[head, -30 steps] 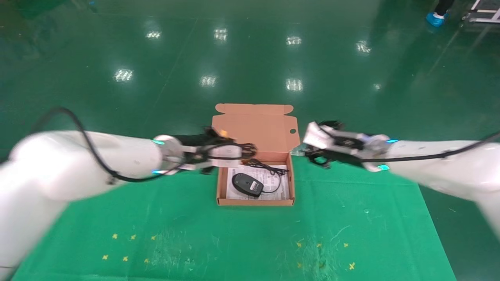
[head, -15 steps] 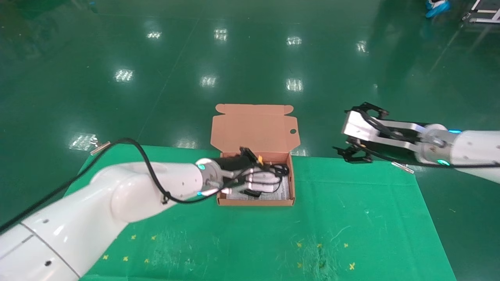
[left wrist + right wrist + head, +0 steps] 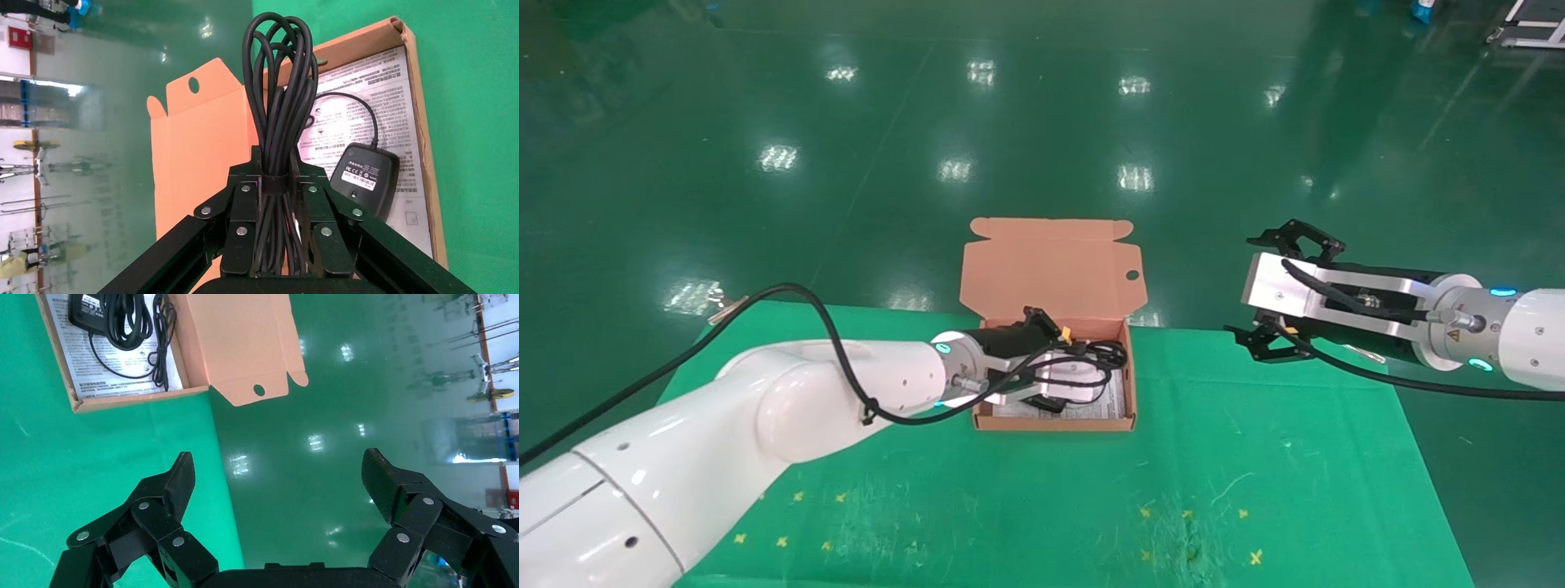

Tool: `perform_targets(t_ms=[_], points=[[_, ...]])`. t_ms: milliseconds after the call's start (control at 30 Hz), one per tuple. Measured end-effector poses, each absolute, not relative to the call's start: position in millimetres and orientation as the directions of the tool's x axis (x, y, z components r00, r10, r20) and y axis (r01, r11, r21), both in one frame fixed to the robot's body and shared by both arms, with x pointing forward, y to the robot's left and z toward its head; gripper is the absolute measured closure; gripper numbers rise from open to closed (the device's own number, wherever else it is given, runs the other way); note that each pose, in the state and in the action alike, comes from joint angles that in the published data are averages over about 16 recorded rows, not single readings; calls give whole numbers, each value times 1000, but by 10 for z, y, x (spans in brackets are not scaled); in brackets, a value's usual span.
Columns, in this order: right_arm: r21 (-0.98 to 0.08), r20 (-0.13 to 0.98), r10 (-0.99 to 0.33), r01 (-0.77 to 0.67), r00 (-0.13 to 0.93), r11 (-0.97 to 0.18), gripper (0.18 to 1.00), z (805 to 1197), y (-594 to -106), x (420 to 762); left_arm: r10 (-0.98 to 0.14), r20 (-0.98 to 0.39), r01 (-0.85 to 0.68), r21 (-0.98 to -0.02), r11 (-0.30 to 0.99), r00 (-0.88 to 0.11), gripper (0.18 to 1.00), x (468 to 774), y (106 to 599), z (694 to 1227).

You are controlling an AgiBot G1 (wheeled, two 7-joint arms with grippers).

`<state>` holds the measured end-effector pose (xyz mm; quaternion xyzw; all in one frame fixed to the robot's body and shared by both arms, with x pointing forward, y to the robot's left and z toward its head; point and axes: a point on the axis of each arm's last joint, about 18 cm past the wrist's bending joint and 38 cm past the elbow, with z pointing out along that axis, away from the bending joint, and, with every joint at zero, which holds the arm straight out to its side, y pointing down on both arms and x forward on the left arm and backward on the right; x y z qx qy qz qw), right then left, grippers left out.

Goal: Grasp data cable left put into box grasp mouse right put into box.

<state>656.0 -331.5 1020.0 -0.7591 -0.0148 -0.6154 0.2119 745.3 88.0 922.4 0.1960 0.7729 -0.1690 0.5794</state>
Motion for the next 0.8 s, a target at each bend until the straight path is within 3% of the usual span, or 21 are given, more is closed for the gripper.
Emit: perform_targets(t_ms=[367, 800], points=[[-287, 949, -229, 297, 215, -911, 178, 10316, -3264, 6583, 45, -973, 488, -72, 870, -224, 846, 7421, 1031, 9568], [-242, 964, -191, 312, 186, -919, 178, 10574, -3193, 6580, -38, -984, 501, -123, 856, -176, 608, 7294, 1149, 10102]])
